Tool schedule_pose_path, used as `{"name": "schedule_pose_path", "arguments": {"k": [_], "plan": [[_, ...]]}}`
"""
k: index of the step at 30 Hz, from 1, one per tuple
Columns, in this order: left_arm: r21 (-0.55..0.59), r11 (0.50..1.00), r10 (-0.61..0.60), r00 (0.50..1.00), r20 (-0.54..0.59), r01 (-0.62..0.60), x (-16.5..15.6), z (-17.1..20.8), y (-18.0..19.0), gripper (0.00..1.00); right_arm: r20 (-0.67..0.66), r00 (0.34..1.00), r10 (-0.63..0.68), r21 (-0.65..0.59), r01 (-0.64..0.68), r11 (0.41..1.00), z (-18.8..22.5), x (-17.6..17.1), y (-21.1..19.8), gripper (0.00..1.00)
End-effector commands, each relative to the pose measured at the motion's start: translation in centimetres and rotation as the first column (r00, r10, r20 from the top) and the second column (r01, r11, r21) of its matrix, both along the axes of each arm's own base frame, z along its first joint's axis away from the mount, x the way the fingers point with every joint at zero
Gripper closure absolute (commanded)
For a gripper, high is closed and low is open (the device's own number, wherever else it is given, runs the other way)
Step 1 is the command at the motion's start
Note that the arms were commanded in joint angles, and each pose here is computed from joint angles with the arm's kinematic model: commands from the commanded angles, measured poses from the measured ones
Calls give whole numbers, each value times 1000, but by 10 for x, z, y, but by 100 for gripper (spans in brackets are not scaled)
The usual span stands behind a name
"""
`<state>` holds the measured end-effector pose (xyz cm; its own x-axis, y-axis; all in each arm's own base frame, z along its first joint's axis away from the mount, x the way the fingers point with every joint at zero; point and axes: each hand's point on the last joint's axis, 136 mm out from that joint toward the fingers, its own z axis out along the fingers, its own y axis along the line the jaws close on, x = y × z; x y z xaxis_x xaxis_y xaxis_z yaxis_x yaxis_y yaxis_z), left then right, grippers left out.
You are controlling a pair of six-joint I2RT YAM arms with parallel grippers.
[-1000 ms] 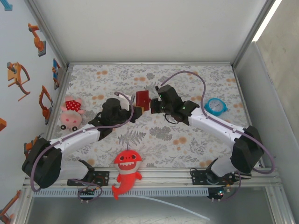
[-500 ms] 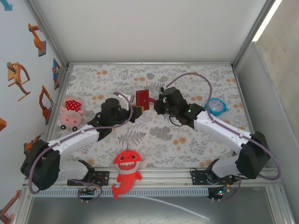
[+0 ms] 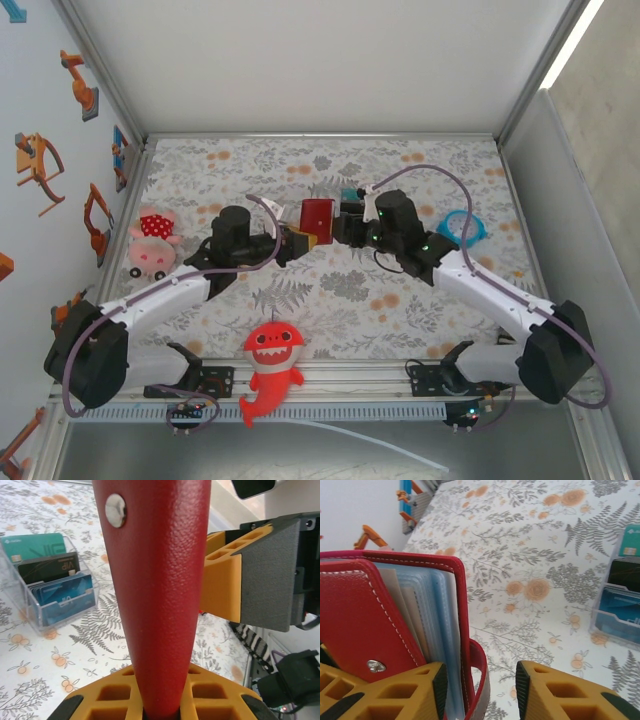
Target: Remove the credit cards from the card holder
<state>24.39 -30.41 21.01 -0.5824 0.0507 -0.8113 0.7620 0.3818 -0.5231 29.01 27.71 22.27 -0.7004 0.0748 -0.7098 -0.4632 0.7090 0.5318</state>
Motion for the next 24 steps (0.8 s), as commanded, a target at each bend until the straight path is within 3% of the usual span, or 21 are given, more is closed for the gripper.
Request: {"name": "schedule_pose_path", "arguments": {"k": [1,18,24], "plan": [[-95,990,-90,990,108,101,-14,45,-4,100,64,995,78,109,-85,990,23,-9,8,61],[-192,941,-230,942,245,280,-57,87,4,100,153,950,274,280,-307,910,53,-41,21,67],[-213,927,-244,927,286,310,-66,95,7,100,139,931,336,309,-363,879,50,-44,32,80]]}}
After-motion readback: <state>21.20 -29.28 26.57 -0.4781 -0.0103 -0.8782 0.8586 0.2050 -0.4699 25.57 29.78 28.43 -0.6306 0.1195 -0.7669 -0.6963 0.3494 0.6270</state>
